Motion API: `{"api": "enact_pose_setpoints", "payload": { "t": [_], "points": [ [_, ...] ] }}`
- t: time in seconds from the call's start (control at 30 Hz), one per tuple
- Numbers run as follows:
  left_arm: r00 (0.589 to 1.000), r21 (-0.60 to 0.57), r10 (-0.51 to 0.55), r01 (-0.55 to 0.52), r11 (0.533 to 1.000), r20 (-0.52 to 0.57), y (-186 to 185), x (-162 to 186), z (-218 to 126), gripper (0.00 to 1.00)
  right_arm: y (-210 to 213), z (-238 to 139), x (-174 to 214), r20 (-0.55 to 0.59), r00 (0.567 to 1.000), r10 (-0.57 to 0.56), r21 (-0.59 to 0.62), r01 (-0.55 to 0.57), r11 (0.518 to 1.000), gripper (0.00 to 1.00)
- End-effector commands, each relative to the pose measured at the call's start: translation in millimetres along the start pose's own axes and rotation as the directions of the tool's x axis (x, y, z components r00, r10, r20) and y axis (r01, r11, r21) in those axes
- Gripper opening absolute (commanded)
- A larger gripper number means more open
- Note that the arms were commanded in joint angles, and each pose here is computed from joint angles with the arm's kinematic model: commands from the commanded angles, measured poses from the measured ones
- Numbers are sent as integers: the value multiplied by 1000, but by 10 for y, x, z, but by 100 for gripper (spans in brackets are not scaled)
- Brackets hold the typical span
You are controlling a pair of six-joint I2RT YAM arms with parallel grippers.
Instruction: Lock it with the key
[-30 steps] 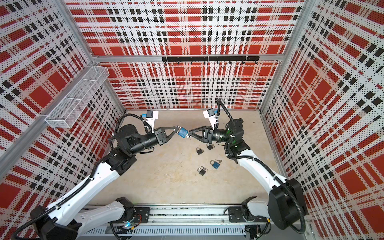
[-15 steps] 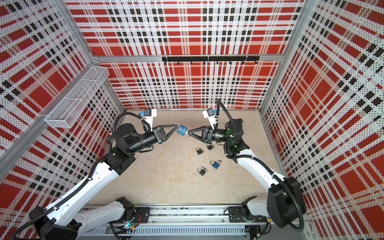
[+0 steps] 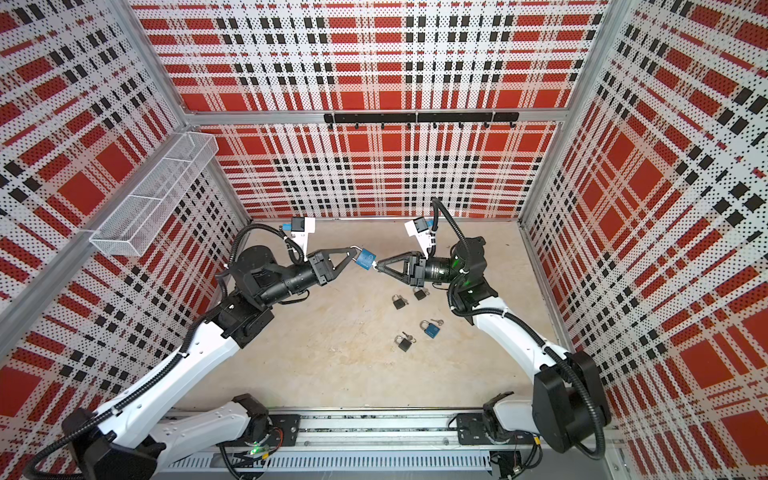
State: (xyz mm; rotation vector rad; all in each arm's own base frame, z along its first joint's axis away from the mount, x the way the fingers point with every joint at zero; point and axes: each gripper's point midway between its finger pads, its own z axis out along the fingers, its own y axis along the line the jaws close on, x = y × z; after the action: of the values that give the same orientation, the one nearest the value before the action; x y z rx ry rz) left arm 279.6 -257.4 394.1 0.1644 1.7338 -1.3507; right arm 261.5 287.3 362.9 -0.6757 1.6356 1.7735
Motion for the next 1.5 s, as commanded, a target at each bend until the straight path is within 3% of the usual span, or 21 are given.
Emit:
{"api": "enact_pose_setpoints", "payload": {
  "t": [0.0, 0.27, 0.43, 0.73, 1.1, 1.47],
  "points": [
    [997, 47, 24, -28, 999, 69, -153, -190, -13, 0, 63, 16, -33, 0, 999, -40, -32, 40, 999, 20],
    [998, 53, 20, -23, 998, 57, -150, -149, 24, 0, 73, 53, -45, -7, 999, -41, -43, 41, 998, 14],
    [998, 52, 20, -23, 998, 55, -135, -133, 27, 0, 89, 65, -51, -7, 999, -43, -53, 43, 998, 0],
    [995, 36, 26, -29, 999, 93, -103, -245, -72, 0, 136, 50, -39, 6, 1000, -29, -87, 29, 996, 0],
    [982, -1, 30, -30, 1000, 186, 40, -558, -451, 0, -29, -12, 95, 6, 1000, 0, -24, 0, 1000, 0],
    [991, -176, -108, 119, 977, 73, 828, 298, -544, 0, -205, -246, 311, -43, 997, -61, 264, 70, 962, 0]
  ]
}}
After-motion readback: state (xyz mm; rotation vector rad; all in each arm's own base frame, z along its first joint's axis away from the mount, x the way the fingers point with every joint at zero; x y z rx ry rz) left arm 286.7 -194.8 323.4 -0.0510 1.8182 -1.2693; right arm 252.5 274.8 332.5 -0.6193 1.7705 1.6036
